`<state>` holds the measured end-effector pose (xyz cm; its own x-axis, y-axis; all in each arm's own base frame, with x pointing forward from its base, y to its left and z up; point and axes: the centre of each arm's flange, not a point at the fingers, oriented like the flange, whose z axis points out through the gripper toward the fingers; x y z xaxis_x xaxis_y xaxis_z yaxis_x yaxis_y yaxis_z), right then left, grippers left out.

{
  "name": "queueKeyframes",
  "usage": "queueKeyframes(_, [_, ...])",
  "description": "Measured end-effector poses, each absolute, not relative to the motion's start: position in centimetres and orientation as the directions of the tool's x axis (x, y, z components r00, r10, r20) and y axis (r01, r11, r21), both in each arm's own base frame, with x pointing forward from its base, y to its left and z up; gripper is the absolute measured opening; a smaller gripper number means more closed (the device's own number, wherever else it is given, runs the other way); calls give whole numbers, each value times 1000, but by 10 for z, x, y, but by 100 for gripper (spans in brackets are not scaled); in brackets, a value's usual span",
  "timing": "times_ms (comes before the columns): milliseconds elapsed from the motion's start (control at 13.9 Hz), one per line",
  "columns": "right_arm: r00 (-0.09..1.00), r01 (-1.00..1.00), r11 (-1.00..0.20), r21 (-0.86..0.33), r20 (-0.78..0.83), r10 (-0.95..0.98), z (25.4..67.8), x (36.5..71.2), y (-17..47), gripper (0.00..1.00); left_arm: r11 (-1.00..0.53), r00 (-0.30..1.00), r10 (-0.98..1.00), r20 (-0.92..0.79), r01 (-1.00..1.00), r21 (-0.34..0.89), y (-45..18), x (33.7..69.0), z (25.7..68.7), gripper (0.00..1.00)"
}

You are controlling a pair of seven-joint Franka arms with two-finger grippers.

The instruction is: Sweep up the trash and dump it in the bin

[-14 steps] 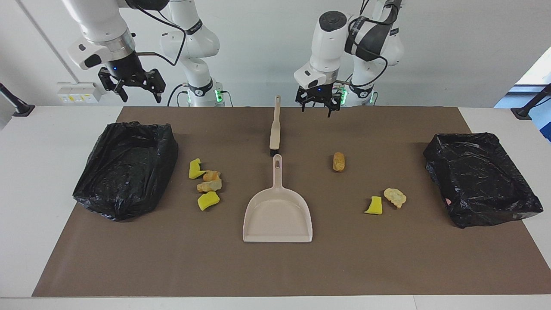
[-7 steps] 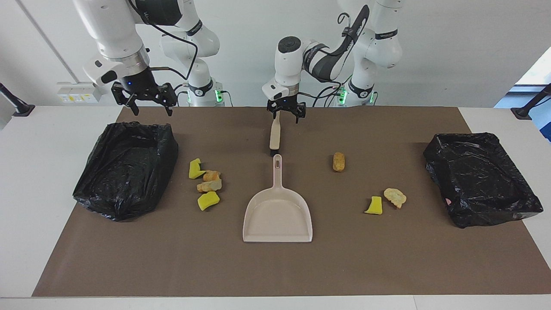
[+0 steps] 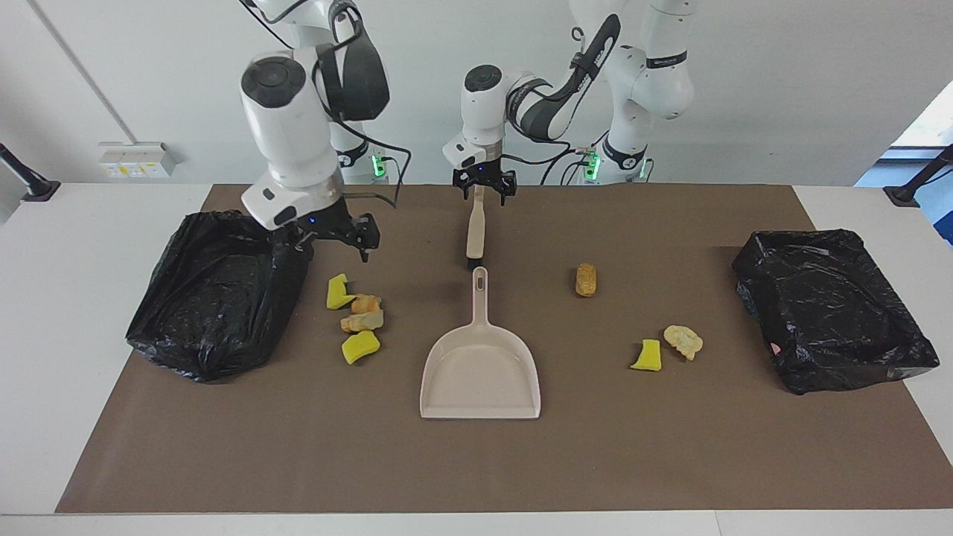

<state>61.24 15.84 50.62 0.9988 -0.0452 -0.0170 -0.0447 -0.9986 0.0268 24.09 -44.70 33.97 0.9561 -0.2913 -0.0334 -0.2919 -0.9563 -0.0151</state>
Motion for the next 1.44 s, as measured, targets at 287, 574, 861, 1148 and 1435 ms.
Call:
queueKeyframes(287, [999, -21, -999, -24, -36, -20, 453, 621, 225, 100, -959, 958, -283, -37, -284, -19, -446, 243, 337, 95])
queueKeyframes(574, [997, -48, -998, -36, -64, -46, 416, 606, 291, 100, -961, 960, -276, -36, -277, -18, -444, 246, 337, 41])
queueKeyframes(861, [995, -65, -996, -63, -76, -60, 370, 601, 333, 100, -962, 962, -269, -47, -271, -28, -442, 250, 339, 26])
queueKeyframes(1148, [992, -70, -994, -79, -113, -61, 351, 600, 344, 100, -952, 951, -282, -124, -294, -84, -416, 274, 351, 26])
queueKeyframes(1435, [992, -68, -994, -83, -110, -59, 353, 600, 346, 96, -945, 938, -282, -203, -308, -111, -367, 308, 378, 26])
